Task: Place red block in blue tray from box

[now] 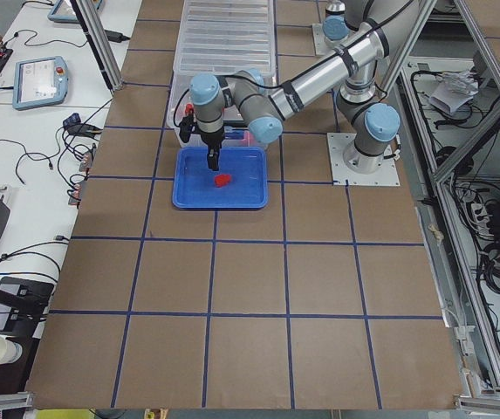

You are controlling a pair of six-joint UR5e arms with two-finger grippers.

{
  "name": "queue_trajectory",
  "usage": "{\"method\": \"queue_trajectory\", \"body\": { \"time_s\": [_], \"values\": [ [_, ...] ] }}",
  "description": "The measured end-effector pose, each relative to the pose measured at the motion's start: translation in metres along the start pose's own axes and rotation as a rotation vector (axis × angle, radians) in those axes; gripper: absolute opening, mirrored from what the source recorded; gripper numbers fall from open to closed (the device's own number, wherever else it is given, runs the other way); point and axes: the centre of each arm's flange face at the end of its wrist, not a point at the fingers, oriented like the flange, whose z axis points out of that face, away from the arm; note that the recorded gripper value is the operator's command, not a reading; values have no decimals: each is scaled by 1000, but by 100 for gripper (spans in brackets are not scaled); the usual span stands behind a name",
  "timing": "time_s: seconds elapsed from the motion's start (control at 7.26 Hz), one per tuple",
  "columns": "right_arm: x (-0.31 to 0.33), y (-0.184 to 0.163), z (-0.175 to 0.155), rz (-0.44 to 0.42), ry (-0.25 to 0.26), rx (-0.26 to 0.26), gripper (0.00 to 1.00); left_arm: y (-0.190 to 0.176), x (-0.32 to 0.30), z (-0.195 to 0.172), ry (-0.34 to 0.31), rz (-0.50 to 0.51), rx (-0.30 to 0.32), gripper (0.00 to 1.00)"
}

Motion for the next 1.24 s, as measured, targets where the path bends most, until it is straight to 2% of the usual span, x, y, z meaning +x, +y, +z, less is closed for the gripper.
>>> {"method": "queue_trajectory", "body": {
  "time_s": [0.28,0.55,0.83,1.24],
  "values": [
    [-5,0,-1,7,-2,1,100,3,65,-91,-11,-29,-15,100],
    [-19,-2,-3,24,-1,0,100,19,148,-147,-29,-29,28,100],
    [-40,-4,-6,56,-33,14,100,37,201,-162,-27,-17,52,100],
    [-84,-9,-10,98,-49,24,100,44,219,-162,-18,-11,56,100]
  ]
}}
